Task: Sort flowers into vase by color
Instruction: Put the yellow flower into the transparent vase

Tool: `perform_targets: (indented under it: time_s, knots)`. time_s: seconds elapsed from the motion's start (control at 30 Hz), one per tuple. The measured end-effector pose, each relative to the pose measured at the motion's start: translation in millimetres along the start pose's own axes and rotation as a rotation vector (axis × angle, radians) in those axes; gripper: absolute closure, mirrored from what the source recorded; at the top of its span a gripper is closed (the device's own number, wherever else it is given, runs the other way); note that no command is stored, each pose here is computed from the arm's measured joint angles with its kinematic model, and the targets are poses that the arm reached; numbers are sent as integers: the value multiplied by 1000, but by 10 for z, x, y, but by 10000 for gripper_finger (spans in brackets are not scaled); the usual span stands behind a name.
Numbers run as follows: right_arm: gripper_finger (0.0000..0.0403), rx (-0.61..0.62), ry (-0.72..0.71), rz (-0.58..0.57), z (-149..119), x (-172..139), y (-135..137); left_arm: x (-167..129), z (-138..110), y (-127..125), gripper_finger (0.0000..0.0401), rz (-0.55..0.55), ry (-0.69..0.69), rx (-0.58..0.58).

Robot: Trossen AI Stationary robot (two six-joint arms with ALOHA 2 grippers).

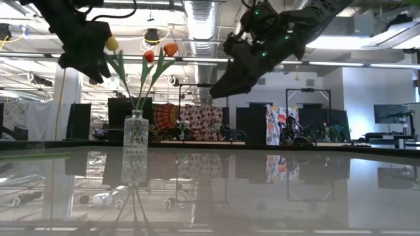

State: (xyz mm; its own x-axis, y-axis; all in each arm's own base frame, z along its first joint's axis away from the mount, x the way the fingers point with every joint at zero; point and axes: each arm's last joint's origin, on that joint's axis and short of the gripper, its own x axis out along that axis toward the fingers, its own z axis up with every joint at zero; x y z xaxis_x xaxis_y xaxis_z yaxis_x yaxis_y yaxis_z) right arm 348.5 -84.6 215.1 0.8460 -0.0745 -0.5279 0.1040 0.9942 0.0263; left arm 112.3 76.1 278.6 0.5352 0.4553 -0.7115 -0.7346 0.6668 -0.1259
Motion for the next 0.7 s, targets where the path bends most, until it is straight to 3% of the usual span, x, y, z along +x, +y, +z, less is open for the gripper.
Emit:
perform_targets:
  time_s: [0.17, 0.53, 0.7]
  knots:
    - [210, 3, -46, 63, -7, -26, 183, 41, -188, -167, 207, -198, 160, -21]
    - [210, -60, -33, 176, -18, -13, 643, 125, -831, -721, 207, -509, 388, 38]
    - [210, -58, -30, 208, -25, -18, 776, 67, -1111, -909, 207, -525, 483, 29]
